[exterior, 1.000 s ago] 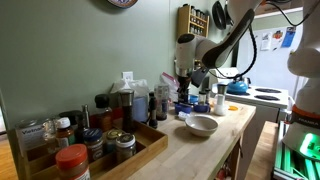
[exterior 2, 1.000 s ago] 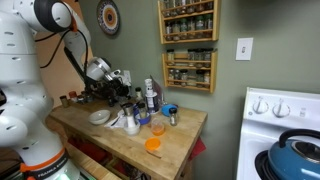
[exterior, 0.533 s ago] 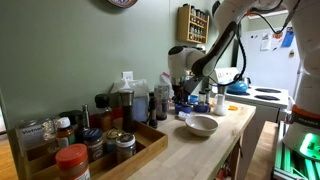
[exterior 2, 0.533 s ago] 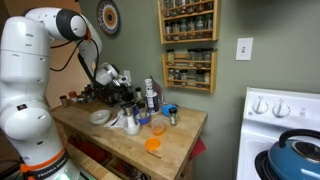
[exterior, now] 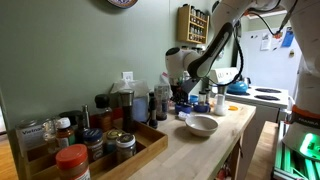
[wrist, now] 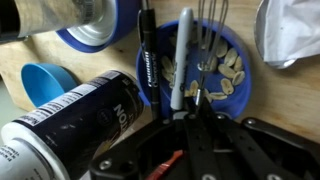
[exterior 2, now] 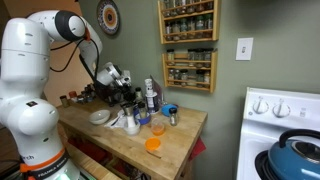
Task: Remove the egg mixer from the white bowl and put it on top of the blue bowl
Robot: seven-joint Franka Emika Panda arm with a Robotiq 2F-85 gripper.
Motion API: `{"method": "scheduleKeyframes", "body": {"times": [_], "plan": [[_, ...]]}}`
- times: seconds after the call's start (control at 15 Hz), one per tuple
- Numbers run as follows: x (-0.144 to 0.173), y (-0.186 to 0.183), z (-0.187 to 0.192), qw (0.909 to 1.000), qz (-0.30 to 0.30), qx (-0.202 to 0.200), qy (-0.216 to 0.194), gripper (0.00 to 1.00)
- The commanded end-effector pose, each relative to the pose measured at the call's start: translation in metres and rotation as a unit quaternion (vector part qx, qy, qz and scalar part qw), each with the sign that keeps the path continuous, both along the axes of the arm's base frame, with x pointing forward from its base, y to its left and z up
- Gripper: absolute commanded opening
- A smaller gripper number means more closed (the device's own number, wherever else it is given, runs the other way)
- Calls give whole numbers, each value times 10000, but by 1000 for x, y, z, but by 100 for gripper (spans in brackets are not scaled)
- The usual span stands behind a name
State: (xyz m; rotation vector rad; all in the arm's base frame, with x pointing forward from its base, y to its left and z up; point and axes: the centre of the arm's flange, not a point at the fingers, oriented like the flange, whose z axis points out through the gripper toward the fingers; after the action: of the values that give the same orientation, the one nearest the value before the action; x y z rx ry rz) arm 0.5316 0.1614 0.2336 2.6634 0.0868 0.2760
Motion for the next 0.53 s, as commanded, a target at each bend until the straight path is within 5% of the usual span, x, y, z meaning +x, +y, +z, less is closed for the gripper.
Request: {"method": "scheduleKeyframes", "body": {"times": [0.0, 0.07, 0.13, 0.27, 0.47], "plan": [[-19, -8, 9, 9997, 87, 102, 190, 2], [-24, -8, 11, 9996, 101, 124, 218, 2], [-29, -7, 13, 9994, 154, 151, 273, 32], [-37, -4, 20, 9987, 234, 303, 336, 39], [-46, -3, 45, 9978, 233, 616, 67, 62]]}}
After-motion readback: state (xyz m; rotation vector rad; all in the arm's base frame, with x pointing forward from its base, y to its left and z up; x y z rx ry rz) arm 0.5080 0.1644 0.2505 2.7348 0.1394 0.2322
